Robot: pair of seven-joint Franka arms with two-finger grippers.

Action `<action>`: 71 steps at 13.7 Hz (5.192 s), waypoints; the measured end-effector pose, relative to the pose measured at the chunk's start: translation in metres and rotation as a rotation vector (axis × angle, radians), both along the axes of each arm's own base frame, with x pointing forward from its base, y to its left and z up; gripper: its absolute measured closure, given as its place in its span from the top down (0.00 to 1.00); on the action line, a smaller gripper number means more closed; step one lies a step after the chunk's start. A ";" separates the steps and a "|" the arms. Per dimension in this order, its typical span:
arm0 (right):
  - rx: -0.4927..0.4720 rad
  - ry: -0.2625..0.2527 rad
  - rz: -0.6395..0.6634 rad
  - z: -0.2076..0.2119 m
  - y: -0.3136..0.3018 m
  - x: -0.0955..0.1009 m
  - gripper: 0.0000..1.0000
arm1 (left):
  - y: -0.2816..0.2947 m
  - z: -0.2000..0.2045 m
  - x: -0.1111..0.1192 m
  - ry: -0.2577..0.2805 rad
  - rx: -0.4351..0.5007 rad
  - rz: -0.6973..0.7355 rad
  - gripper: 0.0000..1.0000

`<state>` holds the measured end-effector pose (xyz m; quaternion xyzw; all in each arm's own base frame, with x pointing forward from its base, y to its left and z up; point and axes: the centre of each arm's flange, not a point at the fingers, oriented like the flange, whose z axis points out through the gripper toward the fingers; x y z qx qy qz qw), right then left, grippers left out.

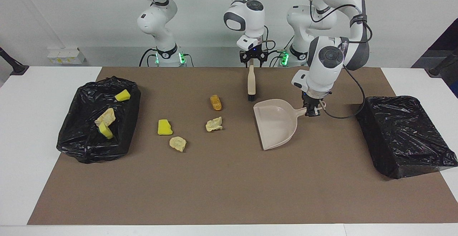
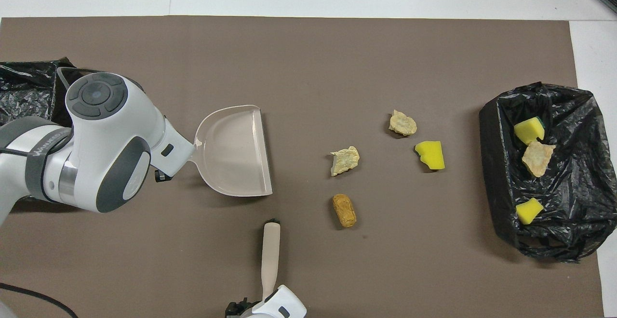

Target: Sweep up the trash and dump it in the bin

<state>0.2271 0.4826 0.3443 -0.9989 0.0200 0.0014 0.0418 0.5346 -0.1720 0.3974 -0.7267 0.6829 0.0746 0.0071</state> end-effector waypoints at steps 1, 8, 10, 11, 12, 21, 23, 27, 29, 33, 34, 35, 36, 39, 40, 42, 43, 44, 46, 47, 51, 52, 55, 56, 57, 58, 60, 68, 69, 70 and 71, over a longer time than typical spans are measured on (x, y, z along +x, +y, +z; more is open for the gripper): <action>-0.005 0.002 0.001 -0.001 0.000 -0.001 0.67 | -0.001 -0.002 -0.003 -0.004 -0.002 -0.004 0.33; -0.043 0.022 0.008 -0.004 -0.001 -0.005 0.26 | -0.035 0.001 -0.024 -0.024 -0.010 -0.077 0.33; -0.061 0.030 -0.011 0.000 -0.005 0.006 0.26 | -0.034 0.000 -0.024 -0.022 -0.009 -0.075 0.33; -0.080 0.037 -0.024 0.006 -0.010 0.017 0.26 | -0.034 0.000 -0.025 -0.022 -0.009 -0.076 0.33; -0.093 0.044 -0.027 0.015 -0.018 0.031 0.26 | -0.034 0.001 -0.024 -0.026 -0.009 -0.063 0.33; -0.151 0.041 0.008 0.090 -0.219 0.198 0.26 | -0.068 -0.001 -0.062 -0.018 0.026 0.047 0.33; -0.165 0.063 0.037 0.075 -0.270 0.229 0.26 | -0.078 -0.001 -0.072 -0.021 0.030 0.056 0.33; -0.304 0.046 0.115 0.056 -0.372 0.266 0.26 | -0.096 -0.008 -0.088 -0.024 0.049 0.127 0.33; -0.296 0.028 0.148 0.045 -0.419 0.272 0.26 | -0.098 -0.008 -0.090 -0.025 0.051 0.136 0.33; -0.285 0.055 0.176 0.020 -0.457 0.258 0.26 | -0.101 -0.008 -0.092 -0.028 0.053 0.146 0.33; -0.283 0.055 0.190 0.012 -0.452 0.254 0.26 | -0.101 -0.008 -0.093 -0.028 0.053 0.151 0.33; -0.281 0.052 0.203 0.006 -0.447 0.251 0.26 | -0.101 -0.008 -0.093 -0.028 0.054 0.152 0.33; -0.278 0.046 0.219 -0.001 -0.441 0.248 0.26 | -0.101 -0.008 -0.093 -0.028 0.054 0.152 0.33; -0.264 0.002 0.261 -0.017 -0.399 0.249 0.26 | -0.101 -0.008 -0.093 -0.028 0.054 0.153 0.33; -0.262 -0.009 0.277 -0.018 -0.383 0.250 0.26 | -0.101 -0.008 -0.093 -0.029 0.054 0.153 0.33; -0.259 -0.024 0.325 -0.019 -0.342 0.249 0.26 | -0.101 -0.008 -0.093 -0.029 0.054 0.153 0.33; -0.257 -0.028 0.347 -0.020 -0.323 0.247 0.26 | -0.101 -0.008 -0.093 -0.029 0.053 0.154 0.33; -0.252 -0.031 0.370 -0.022 -0.304 0.245 0.26 | -0.101 -0.008 -0.092 -0.030 0.053 0.154 0.33; -0.240 -0.034 0.425 -0.025 -0.269 0.235 0.26 | -0.100 -0.008 -0.092 -0.030 0.052 0.155 0.33; -0.228 -0.034 0.447 -0.025 -0.253 0.228 0.26 | -0.100 -0.008 -0.092 -0.031 0.052 0.155 0.33; -0.071 0.001 0.430 -0.018 -0.186 0.195 0.26 | -0.096 -0.008 -0.088 -0.043 0.042 0.166 0.33; -0.023 0.012 0.420 -0.014 -0.169 0.187 0.26 | -0.095 -0.008 -0.087 -0.046 0.039 0.169 0.33; 0.084 0.035 0.374 0.006 -0.144 0.182 0.26 | -0.090 -0.009 -0.084 -0.053 0.043 0.169 0.33; 0.134 0.054 0.348 0.014 -0.136 0.182 0.26 | -0.090 -0.009 -0.084 -0.053 0.043 0.169 0.33; 0.203 0.073 0.307 0.021 -0.124 0.181 0.26 | -0.091 -0.009 -0.084 -0.054 0.041 0.170 0.33; 0.247 0.085 0.283 0.026 -0.115 0.181 0.26 | -0.091 -0.009 -0.084 -0.054 0.041 0.169 0.33; 0.279 0.114 0.276 0.035 -0.106 0.180 0.26 | -0.091 -0.009 -0.084 -0.052 0.040 0.150 0.33; 0.087 0.191 0.276 0.086 -0.205 0.223 0.26 | -0.091 -0.012 -0.086 -0.039 0.041 0.098 0.33; 0.049 0.196 0.269 0.080 -0.220 0.226 0.26 | -0.090 -0.013 -0.086 -0.037 0.041 0.096 0.33; 0.023 0.206 0.262 0.071 -0.237 0.227 0.26 | -0.090 -0.013 -0.087 -0.035 0.041 0.088 0.33; 0.008 0.222 0.263 0.061 -0.258 0.228 0.26 | -0.090 -0.014 -0.087 -0.032 0.041 0.072 0.33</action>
